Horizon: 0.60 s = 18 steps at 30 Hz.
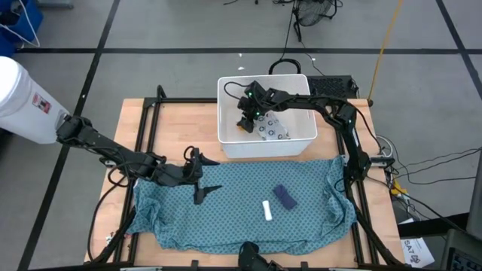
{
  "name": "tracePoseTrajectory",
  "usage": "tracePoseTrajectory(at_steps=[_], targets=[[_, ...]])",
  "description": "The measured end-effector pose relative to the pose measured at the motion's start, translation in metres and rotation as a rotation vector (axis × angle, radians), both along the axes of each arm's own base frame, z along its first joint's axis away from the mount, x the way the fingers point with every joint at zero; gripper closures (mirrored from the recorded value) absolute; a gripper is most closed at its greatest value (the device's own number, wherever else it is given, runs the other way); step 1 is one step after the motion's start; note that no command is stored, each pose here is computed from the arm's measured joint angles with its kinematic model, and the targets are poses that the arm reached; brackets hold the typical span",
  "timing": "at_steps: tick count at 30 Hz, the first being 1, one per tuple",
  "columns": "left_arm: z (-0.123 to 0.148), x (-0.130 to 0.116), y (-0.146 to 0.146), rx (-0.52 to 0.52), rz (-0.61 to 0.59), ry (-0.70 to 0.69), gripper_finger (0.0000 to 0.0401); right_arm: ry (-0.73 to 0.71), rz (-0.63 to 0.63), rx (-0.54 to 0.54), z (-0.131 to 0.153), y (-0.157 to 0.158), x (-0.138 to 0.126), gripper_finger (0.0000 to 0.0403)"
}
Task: Pick & place medical supplies in basket/bin
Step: Put the orange pill bottle into the white bin
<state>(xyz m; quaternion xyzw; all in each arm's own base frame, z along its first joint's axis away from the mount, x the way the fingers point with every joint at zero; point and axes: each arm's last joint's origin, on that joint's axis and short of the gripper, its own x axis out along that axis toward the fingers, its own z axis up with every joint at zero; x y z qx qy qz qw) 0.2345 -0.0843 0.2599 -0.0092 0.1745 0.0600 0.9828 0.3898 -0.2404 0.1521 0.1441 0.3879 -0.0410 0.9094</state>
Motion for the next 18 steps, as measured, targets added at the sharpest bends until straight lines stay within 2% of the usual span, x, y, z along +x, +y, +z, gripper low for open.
tracePoseTrajectory(at_steps=[9,14,18], targets=[[0.0,0.0,0.0,0.0,0.0,0.0,0.0015,0.035,-0.007,0.01,-0.0061,0.0028,-0.0016,0.0188],[0.0,0.0,0.0,0.001,0.0,0.0,0.0015,0.041,-0.013,-0.058,-0.0049,0.0038,0.0012,0.0171],[-0.0003,-0.0001,0.0001,0.002,0.0,0.004,0.0015,0.041,-0.006,-0.072,-0.0046,0.0072,0.0039,0.0153]])
